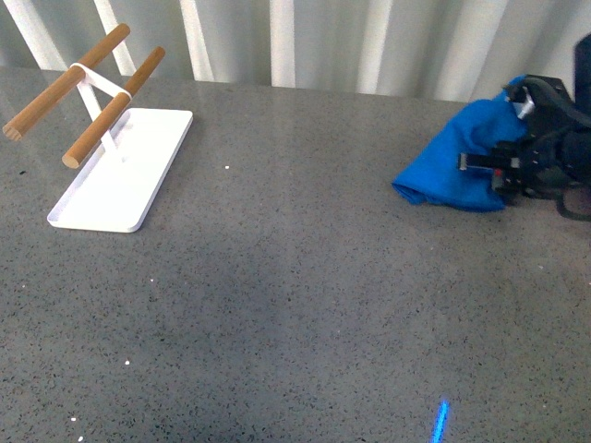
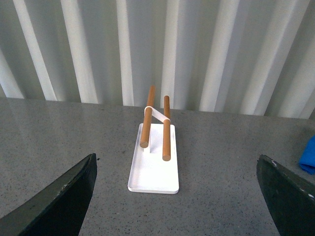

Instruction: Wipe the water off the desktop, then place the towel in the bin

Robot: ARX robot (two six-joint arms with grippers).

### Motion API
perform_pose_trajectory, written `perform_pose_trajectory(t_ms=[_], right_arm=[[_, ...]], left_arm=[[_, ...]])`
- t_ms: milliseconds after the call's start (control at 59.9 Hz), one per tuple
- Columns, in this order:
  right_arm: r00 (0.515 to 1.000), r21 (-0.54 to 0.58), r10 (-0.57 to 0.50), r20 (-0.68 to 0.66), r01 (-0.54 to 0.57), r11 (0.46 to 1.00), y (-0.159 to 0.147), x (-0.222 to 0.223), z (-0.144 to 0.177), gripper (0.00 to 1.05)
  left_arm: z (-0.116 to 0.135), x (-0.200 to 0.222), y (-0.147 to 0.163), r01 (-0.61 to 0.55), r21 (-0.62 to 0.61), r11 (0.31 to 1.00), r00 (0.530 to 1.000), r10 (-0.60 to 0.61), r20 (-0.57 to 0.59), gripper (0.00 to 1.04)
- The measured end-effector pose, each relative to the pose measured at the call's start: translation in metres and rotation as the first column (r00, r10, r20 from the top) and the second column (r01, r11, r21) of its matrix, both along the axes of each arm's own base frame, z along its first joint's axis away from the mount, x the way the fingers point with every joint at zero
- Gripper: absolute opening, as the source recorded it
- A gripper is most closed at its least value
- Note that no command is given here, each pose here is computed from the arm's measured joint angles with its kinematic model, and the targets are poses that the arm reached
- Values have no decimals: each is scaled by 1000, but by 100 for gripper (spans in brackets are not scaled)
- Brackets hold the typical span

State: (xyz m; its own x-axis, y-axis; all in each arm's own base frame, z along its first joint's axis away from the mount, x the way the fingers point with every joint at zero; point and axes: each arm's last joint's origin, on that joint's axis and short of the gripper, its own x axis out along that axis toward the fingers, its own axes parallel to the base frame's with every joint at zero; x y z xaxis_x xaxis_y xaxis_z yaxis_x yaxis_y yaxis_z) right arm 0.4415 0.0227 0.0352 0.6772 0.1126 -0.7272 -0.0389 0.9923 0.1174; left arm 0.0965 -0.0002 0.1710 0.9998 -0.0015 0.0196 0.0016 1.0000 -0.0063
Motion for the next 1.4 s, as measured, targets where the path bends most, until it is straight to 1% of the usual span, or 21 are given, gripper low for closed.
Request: perform_pose_trajectory(t_ms=[67, 150, 167, 217, 284, 368, 451, 568, 635, 685, 752, 785, 869, 1019, 1219, 1286, 1403], right_arm=[[998, 5, 56, 3, -56, 998, 21, 14, 1, 3], [985, 10, 173, -5, -173, 985, 67, 30, 2, 3], [978, 11, 209, -8, -209, 978, 82, 32, 3, 3], [960, 19, 279, -11, -278, 960, 110, 30, 3, 3], [930, 17, 365, -31, -365, 931, 144, 17, 1, 3], [899, -30, 431, -72, -434, 901, 161, -4, 3, 3], [861, -53, 499, -99, -506, 861, 164, -27, 5, 3], [814, -79, 566, -132, -578, 812, 152, -62, 9, 3], [801, -88, 579, -150, -594, 799, 140, -80, 12, 3], [787, -95, 594, -167, -612, 785, 127, -96, 16, 3], [782, -110, 597, -178, -619, 777, 112, -110, 23, 3], [777, -110, 604, -178, -625, 773, 97, -124, 32, 3], [784, -124, 601, -156, -619, 776, 70, -146, 53, 3], [809, -115, 573, -127, -586, 802, 40, -167, 69, 3], [852, -116, 500, -152, -518, 847, 6, -178, 63, 3], [873, -125, 459, -168, -480, 868, -13, -182, 58, 3], [895, -158, 405, -187, -434, 887, -39, -185, 53, 3]], left_arm=[[0, 0, 0, 0, 0, 1000, 1000, 0, 0, 98], [0, 0, 0, 0, 0, 1000, 1000, 0, 0, 98], [0, 0, 0, 0, 0, 1000, 1000, 0, 0, 98], [0, 0, 0, 0, 0, 1000, 1000, 0, 0, 98], [0, 0, 0, 0, 0, 1000, 1000, 0, 0, 98], [0, 0, 0, 0, 0, 1000, 1000, 0, 0, 98], [0, 0, 0, 0, 0, 1000, 1000, 0, 0, 98], [0, 0, 0, 0, 0, 1000, 1000, 0, 0, 98], [0, 0, 0, 0, 0, 1000, 1000, 0, 0, 98], [0, 0, 0, 0, 0, 1000, 1000, 0, 0, 98], [0, 0, 0, 0, 0, 1000, 1000, 0, 0, 98], [0, 0, 0, 0, 0, 1000, 1000, 0, 0, 98], [0, 0, 0, 0, 0, 1000, 1000, 0, 0, 98], [0, 0, 0, 0, 0, 1000, 1000, 0, 0, 98], [0, 0, 0, 0, 0, 1000, 1000, 0, 0, 98], [0, 0, 0, 0, 0, 1000, 1000, 0, 0, 98], [0, 0, 0, 0, 0, 1000, 1000, 0, 0, 98]])
